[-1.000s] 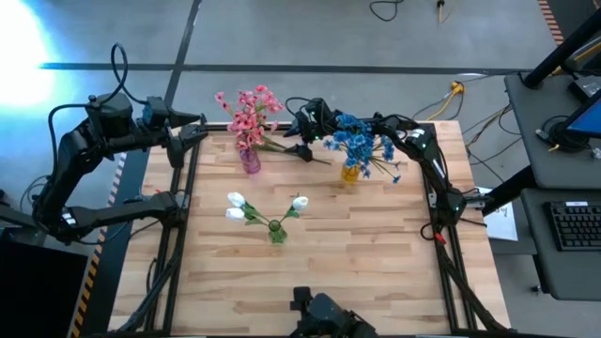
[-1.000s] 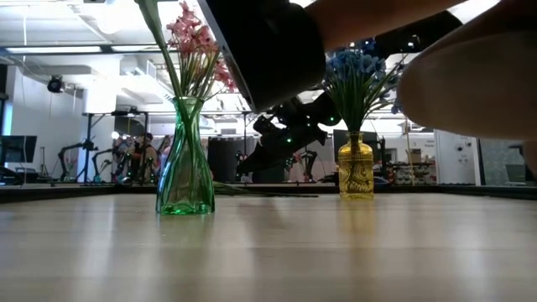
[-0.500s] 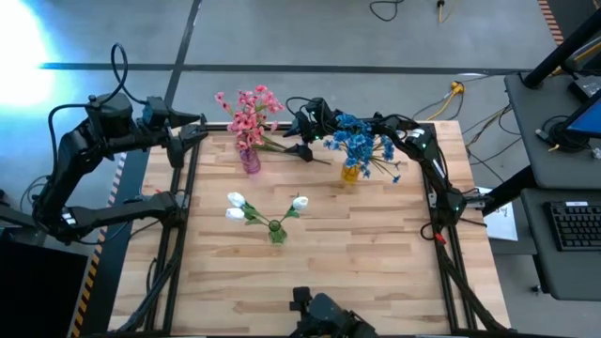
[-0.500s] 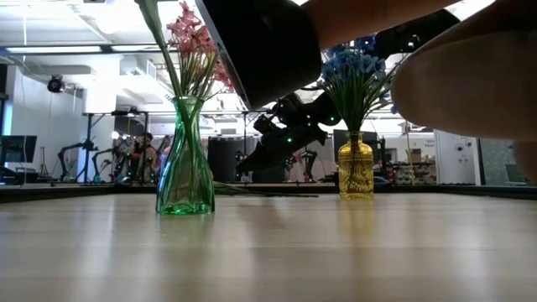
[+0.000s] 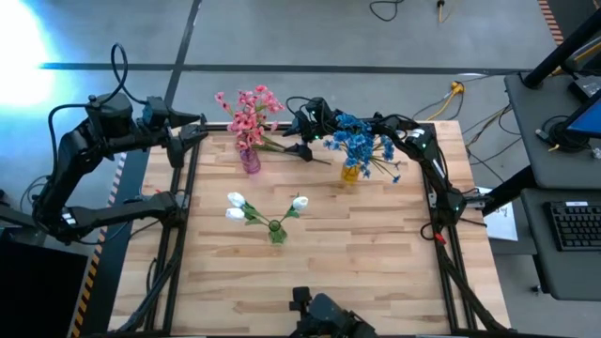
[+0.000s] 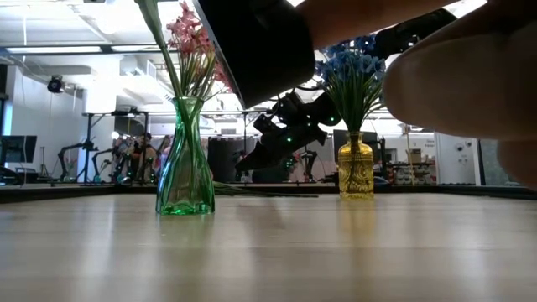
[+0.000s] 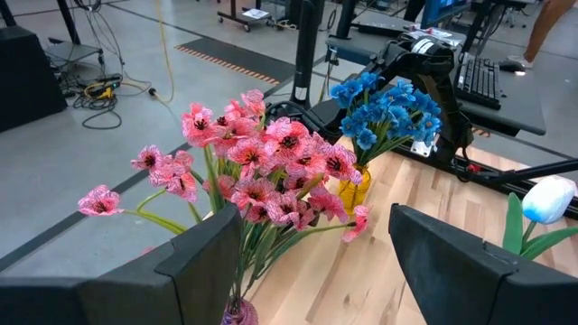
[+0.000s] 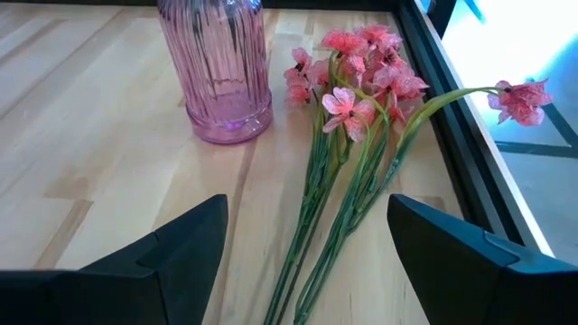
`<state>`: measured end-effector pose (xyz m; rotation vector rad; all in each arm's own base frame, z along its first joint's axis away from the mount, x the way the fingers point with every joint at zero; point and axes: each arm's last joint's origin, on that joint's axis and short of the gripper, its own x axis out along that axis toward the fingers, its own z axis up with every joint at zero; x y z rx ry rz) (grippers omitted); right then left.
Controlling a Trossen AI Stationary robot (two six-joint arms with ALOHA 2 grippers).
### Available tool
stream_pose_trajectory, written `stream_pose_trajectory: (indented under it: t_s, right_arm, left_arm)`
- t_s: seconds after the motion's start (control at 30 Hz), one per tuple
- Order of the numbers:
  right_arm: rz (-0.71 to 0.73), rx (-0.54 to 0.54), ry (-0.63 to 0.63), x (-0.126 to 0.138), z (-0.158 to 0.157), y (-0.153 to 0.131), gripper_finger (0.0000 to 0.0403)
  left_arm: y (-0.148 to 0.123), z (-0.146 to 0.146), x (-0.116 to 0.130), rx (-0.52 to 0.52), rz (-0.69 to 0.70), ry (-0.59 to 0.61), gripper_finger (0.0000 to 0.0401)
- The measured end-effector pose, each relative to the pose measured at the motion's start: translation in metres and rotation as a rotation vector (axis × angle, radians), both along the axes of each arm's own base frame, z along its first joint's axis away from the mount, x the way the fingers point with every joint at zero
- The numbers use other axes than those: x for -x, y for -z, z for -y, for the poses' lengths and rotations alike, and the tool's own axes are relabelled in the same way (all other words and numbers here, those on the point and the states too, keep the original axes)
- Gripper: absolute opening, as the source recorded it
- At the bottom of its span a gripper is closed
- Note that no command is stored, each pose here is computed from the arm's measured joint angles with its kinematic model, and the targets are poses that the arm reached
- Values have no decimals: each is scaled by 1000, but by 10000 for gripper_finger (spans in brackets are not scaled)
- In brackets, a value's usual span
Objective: Sort flowers into vase by color
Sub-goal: Put the pink flowers into the pink vase
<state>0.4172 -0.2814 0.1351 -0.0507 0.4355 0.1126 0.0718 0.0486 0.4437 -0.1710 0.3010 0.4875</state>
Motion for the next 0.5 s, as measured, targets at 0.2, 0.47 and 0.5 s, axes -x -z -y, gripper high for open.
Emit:
stream_pose_trajectory:
  t_s: [0.2, 0.47, 0.5]
  right_arm:
    - [6, 4, 0, 0, 0, 0, 297]
    - [7, 6, 0, 0, 0, -1, 298]
    - [7, 5, 0, 0, 0, -1, 297]
  left_arm:
    - [0, 0, 0, 0, 0, 0, 268]
    - [0, 0, 0, 0, 0, 0, 268]
    - [0, 0, 0, 0, 0, 0, 268]
